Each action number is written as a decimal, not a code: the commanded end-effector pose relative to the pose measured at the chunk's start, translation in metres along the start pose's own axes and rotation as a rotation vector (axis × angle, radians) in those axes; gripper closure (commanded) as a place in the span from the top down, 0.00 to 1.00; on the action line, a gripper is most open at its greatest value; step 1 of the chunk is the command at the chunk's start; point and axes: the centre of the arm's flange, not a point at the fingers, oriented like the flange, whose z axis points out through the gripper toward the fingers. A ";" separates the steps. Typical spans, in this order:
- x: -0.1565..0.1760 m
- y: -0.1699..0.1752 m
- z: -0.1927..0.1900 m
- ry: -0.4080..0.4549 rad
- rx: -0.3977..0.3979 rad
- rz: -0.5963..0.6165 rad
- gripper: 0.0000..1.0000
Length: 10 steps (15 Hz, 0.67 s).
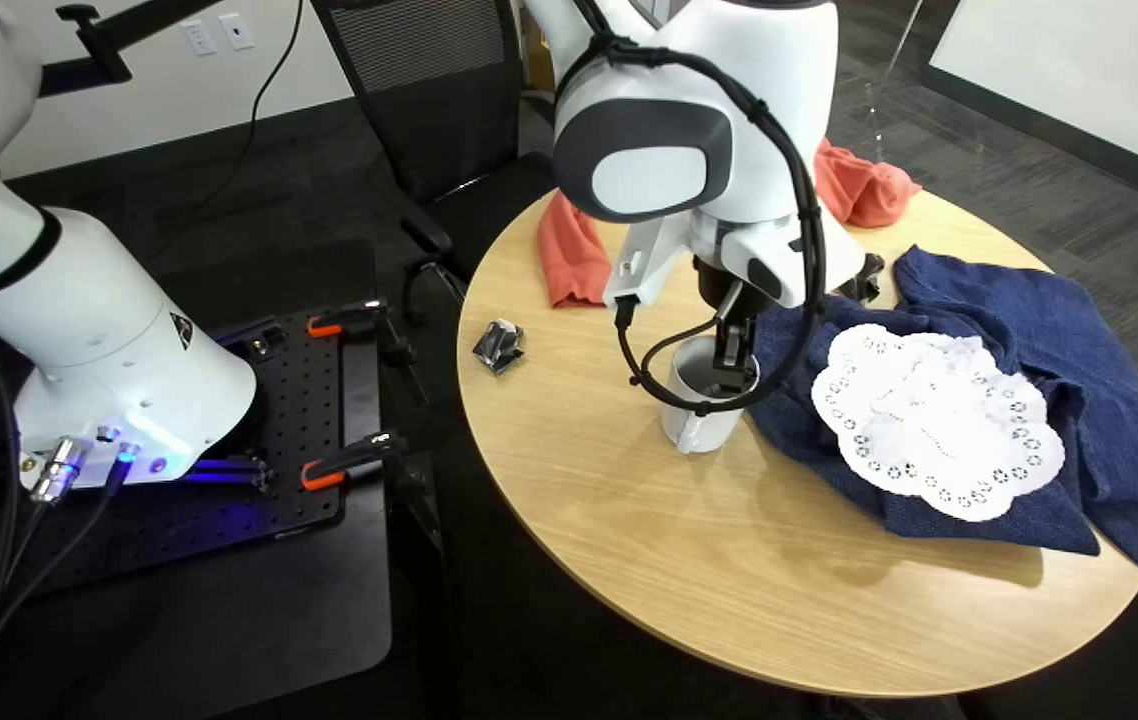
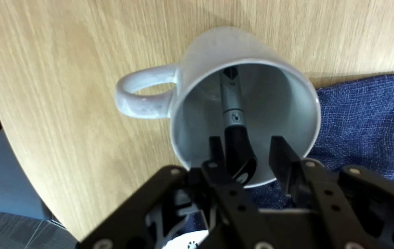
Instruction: Pick up the pen from the mug cup and put it on the table.
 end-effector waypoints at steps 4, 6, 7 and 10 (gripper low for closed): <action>0.003 -0.002 0.007 0.034 -0.013 0.017 0.12; 0.001 -0.002 0.003 0.045 -0.013 0.013 0.02; -0.001 -0.002 -0.002 0.052 -0.014 0.009 0.06; -0.008 0.002 -0.020 0.072 -0.007 0.004 0.06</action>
